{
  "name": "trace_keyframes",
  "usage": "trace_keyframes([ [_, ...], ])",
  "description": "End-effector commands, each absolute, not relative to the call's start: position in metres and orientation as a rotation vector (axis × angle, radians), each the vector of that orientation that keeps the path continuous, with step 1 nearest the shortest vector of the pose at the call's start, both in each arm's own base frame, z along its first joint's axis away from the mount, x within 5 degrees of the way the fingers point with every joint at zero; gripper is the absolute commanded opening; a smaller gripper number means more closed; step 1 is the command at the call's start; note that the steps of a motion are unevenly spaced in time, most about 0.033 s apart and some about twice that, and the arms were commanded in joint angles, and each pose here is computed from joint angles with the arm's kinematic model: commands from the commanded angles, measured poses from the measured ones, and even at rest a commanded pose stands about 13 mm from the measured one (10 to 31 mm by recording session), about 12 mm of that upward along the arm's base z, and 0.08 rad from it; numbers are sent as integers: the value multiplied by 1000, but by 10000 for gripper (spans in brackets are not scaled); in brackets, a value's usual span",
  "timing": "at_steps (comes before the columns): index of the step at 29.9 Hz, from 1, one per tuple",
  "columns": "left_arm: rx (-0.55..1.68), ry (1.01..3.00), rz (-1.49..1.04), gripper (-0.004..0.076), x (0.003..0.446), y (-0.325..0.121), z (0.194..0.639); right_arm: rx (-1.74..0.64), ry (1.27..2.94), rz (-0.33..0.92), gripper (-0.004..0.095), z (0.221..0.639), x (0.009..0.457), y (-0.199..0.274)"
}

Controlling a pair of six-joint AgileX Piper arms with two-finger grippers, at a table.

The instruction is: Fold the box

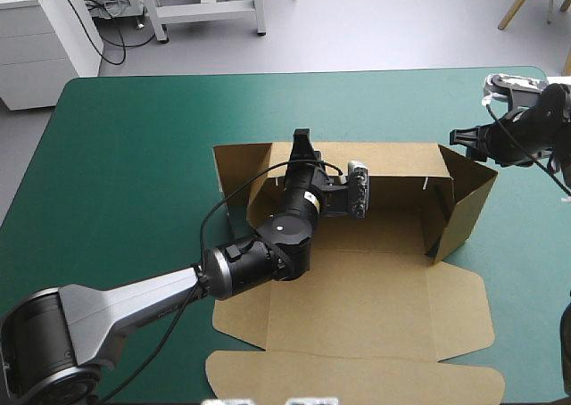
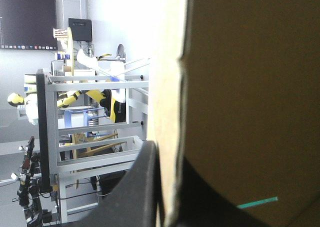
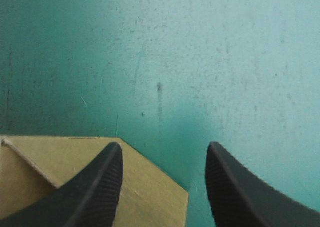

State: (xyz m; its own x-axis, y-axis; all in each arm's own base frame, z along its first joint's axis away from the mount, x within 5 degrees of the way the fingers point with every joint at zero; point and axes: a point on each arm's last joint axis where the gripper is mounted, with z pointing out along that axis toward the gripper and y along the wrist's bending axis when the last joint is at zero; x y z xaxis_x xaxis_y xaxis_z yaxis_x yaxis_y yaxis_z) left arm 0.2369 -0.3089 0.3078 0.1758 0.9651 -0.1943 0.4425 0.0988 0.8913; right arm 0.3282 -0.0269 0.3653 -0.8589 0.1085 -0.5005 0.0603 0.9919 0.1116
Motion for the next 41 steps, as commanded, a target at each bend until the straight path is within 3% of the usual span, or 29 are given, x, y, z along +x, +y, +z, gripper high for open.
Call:
trace_keyframes([
  [1,1425,1478,643,-10,233,-304,321,58,2525,132,463,401,303,-22],
  [11,1428,1464,659,-10,233,-304,322,-76,2551,300,444,369,261,-4],
  [21,1465,1404,712,-10,234,-304,324,-279,2465,274,440,335,231,3],
  [33,1530,1348,765,-10,234,-304,324,-525,2275,142,413,319,238,3],
  [41,1532,1346,767,-10,234,-304,324,-643,2207,327,414,308,232,19],
])
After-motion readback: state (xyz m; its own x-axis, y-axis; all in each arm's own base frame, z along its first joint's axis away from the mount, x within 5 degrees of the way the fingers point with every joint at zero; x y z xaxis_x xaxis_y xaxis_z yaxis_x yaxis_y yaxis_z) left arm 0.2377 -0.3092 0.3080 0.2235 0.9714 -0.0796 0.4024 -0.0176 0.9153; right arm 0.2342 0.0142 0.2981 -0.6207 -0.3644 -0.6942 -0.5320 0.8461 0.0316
